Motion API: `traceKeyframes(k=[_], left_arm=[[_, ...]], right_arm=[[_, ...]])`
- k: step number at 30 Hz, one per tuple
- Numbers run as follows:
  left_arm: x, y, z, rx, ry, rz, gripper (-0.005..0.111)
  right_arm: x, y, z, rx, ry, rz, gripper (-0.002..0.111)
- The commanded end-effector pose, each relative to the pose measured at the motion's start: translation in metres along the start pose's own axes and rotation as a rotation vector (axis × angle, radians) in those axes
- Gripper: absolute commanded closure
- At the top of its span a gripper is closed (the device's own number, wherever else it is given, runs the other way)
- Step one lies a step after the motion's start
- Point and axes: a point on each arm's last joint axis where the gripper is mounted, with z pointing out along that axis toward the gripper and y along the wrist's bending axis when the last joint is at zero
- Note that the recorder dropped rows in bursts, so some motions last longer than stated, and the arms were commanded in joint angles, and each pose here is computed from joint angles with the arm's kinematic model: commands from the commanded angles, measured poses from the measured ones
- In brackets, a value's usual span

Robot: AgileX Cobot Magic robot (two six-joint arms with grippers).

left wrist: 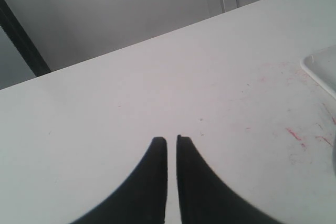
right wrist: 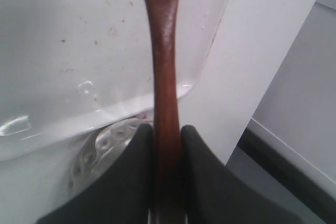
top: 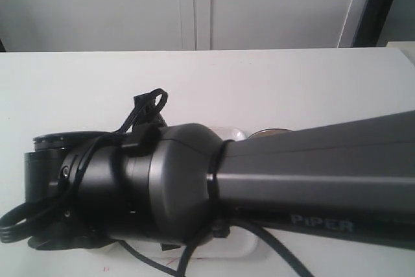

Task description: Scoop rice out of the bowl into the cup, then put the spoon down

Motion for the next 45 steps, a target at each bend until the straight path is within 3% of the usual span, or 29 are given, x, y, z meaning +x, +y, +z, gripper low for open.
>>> traceKeyframes(k=[1,23,45], left_arm=[[-0.003,0.000,0.000,0.005,-0.012,-0.010,0.092],[-0.003,0.000,0.000,0.005,-0.012,-0.010,0.092],[-0.003,0.000,0.000,0.005,-0.012,-0.010,0.092]], right_arm=[[0.000,-0.004,-0.003,0.022,-0.001,-0.057,0.108],[0.002,-0.017,-0.004,0.168,0.034,-0.232,0.108],[-0.006,-0.016,-0.016,0.270,0.031,-0.311,0.108]])
